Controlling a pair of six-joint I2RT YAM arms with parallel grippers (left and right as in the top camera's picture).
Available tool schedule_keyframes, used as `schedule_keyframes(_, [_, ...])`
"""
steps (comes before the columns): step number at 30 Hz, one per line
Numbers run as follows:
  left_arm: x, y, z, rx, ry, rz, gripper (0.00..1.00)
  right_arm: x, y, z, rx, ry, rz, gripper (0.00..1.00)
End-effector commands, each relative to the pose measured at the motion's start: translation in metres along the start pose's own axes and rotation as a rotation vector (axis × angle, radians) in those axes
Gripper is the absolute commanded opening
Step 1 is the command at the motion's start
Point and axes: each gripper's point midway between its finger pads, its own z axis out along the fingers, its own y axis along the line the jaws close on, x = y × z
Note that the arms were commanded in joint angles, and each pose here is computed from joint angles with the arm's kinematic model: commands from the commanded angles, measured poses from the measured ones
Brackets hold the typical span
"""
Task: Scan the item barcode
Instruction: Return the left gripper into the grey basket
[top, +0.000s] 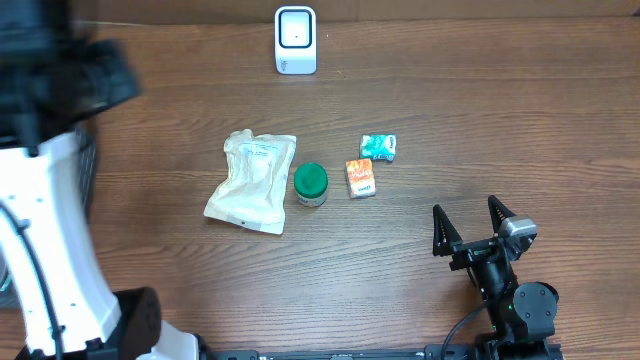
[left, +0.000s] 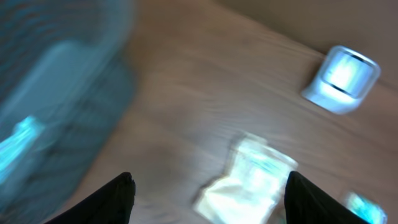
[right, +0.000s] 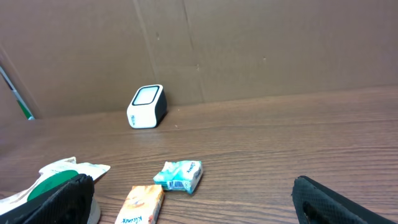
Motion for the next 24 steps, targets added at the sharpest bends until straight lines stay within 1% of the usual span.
schedule_keyframes(1, [-0.008, 0.064, -0.002, -0.115, -0.006, -0.177, 0.64, 0.002, -0.002, 0.000, 0.007, -0.004, -0.003, 1.00])
schedule_keyframes(4, [-0.009, 0.116, 0.003, -0.210, 0.011, -0.304, 0.64, 0.002, -0.002, 0.000, 0.007, -0.005, -0.003, 1.00])
schedule_keyframes(6, [-0.009, 0.143, 0.006, -0.256, 0.018, -0.369, 0.64, 0.002, -0.002, 0.000, 0.007, -0.004, -0.003, 1.00])
schedule_keyframes(8, [-0.004, 0.177, 0.012, -0.314, 0.035, -0.458, 0.64, 0.002, -0.002, 0.000, 0.007, -0.004, -0.003, 1.00])
schedule_keyframes(11, [0.007, 0.207, 0.026, -0.365, 0.071, -0.539, 0.64, 0.002, -0.002, 0.000, 0.007, -0.004, -0.003, 1.00])
schedule_keyframes(14, [0.020, 0.223, 0.045, -0.397, 0.125, -0.558, 0.64, 0.002, -0.002, 0.000, 0.007, -0.004, -0.003, 1.00])
schedule_keyframes(19, [0.043, 0.247, 0.085, -0.471, 0.194, -0.541, 0.66, 0.002, -0.002, 0.000, 0.007, -0.004, -0.003, 1.00])
schedule_keyframes(21, [0.049, 0.252, 0.098, -0.475, 0.211, -0.518, 0.67, 0.002, -0.002, 0.000, 0.007, -0.004, -0.003, 1.00])
schedule_keyframes(24, [0.057, 0.257, 0.119, -0.470, 0.233, -0.456, 0.64, 0.002, -0.002, 0.000, 0.007, -0.004, -0.003, 1.00])
